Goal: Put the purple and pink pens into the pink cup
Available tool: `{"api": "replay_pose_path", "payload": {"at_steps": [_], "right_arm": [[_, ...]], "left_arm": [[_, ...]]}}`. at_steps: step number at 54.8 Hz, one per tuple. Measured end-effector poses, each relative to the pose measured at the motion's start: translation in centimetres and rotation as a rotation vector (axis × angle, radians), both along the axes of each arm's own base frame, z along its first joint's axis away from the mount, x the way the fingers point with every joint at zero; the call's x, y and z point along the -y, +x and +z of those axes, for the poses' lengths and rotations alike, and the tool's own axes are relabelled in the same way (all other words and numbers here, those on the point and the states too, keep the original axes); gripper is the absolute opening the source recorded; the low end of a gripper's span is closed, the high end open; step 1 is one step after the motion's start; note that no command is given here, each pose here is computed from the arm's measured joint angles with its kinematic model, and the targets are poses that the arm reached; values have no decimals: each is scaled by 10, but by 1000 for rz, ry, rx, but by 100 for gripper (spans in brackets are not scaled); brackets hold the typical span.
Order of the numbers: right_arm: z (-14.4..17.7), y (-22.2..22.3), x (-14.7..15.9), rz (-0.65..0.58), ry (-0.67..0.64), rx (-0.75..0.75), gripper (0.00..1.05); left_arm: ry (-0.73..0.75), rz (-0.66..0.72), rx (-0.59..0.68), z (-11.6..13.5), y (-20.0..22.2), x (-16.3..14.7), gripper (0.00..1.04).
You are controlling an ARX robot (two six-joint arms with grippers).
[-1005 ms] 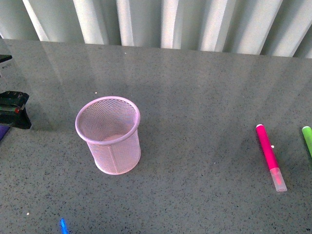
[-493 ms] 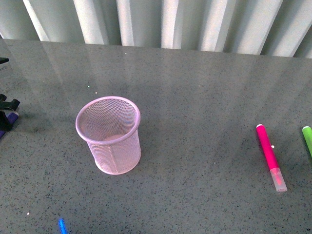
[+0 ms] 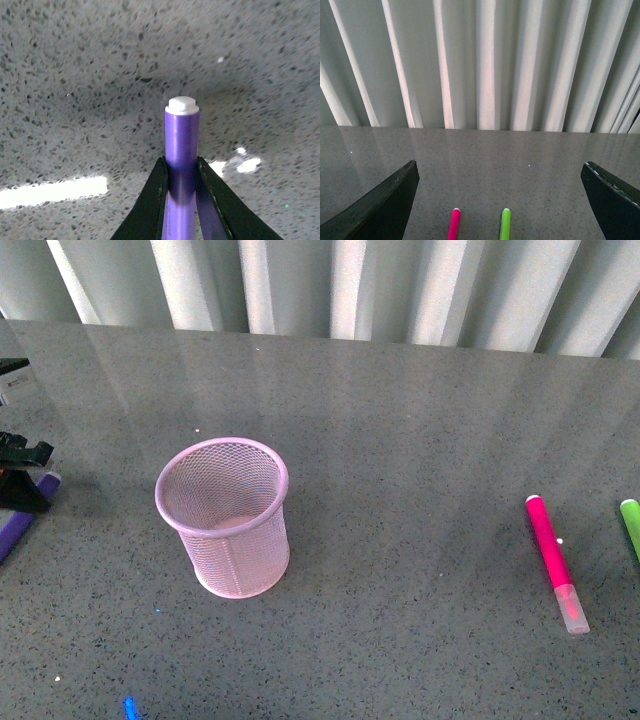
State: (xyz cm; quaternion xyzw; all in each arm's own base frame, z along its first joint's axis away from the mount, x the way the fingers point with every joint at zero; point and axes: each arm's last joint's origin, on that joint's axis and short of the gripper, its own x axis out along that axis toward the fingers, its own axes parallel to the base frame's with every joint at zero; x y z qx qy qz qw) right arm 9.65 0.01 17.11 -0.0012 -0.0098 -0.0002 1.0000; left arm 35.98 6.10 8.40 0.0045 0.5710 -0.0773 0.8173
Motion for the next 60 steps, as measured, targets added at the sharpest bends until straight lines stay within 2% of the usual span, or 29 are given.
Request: {"api": "replay_pose_path", "payload": {"at_steps": [8, 17, 24, 29, 36, 40, 47, 60], "right_arm": [[0, 0, 0, 0, 0, 0, 98], [0, 0, 0, 0, 0, 0, 98], [0, 0, 0, 0, 0, 0, 98], [0, 0, 0, 0, 0, 0, 98], [0, 0, 0, 0, 0, 0, 98], [0, 0, 0, 0, 0, 0, 98], [0, 0, 0, 0, 0, 0, 98], [0, 0, 0, 0, 0, 0, 98]], "left_arm": [[-56, 18, 153, 18, -2, 3, 13], [-98, 79, 396, 50, -1, -2, 13], [-116, 156, 584, 66, -10, -9, 13], [-160, 245, 801, 78, -30, -8, 13], [-264, 379, 1096, 96, -61, 11, 12], [-287, 364, 1191, 101, -76, 28, 12], [-337, 287, 1244, 95, -98, 59, 12], [-505, 133, 1132, 73, -122, 96, 12]]}}
